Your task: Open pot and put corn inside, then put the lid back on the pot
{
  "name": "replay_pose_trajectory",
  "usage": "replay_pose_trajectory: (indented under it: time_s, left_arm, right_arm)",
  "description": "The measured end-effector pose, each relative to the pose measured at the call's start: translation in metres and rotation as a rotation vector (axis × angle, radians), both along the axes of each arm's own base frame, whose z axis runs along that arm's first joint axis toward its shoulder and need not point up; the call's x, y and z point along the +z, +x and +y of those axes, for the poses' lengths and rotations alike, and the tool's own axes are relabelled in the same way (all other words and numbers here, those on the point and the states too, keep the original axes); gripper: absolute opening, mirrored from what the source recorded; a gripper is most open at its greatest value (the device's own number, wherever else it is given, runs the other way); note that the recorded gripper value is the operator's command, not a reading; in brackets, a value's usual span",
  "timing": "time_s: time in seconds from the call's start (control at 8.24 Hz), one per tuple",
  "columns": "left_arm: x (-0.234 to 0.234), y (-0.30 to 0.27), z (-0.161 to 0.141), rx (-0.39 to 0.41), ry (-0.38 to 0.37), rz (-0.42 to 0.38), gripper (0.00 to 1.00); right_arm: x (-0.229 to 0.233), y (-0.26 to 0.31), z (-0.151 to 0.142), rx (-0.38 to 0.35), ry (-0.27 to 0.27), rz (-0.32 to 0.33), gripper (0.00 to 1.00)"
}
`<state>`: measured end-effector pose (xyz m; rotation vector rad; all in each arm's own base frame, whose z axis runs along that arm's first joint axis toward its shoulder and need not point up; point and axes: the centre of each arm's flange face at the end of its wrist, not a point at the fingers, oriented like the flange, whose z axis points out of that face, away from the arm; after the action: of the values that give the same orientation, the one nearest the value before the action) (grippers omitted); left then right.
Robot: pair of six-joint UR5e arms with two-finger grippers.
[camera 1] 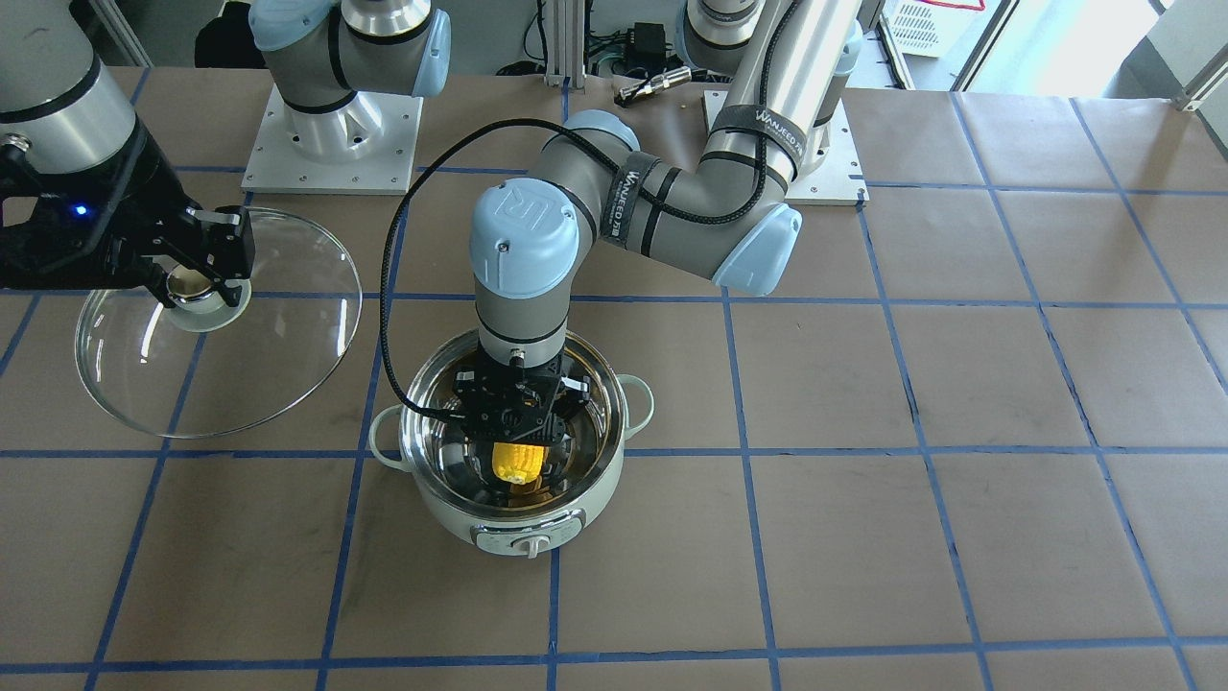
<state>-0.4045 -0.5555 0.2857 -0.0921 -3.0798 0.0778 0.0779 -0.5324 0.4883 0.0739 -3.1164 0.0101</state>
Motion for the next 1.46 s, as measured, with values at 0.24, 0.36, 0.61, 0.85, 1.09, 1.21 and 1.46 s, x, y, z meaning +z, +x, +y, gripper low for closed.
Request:
replay_pose_trajectory:
  time_s: [0.24, 0.36, 0.61, 0.85, 1.09, 1.21, 1.46]
  left_arm:
    - [0.004, 0.0, 0.001, -0.003, -0.004, -0.003, 1.0]
    - [0.009, 0.002, 0.003, -0.005, 0.004, -0.01, 1.0]
    - [0.031, 0.014, 0.005, -0.008, 0.046, -0.042, 1.0]
    - [0.079, 0.031, 0.004, -0.057, 0.042, -0.053, 1.0]
    - [0.119, 0.079, -0.011, -0.018, 0.022, -0.046, 1.0]
    - [0.129, 0.123, -0.026, 0.043, 0.034, -0.05, 1.0]
    - [0.158, 0.222, -0.041, 0.1, 0.053, -0.077, 1.0]
  right_arm:
    - [0.0, 0.0, 0.0, 0.0, 0.001, 0.001, 0.14]
    - [-0.001, 0.0, 0.0, 0.0, 0.002, 0.0, 0.12]
    - [-0.001, 0.0, 0.0, 0.0, 0.001, 0.001, 0.11]
    - [-0.002, 0.007, 0.0, 0.001, -0.005, -0.008, 0.1]
    - [-0.007, 0.04, -0.003, 0.019, -0.017, -0.012, 0.11]
    - [-0.014, 0.074, -0.006, 0.03, -0.036, -0.01, 0.11]
    - [-0.039, 0.155, -0.013, 0.038, -0.054, -0.015, 0.11]
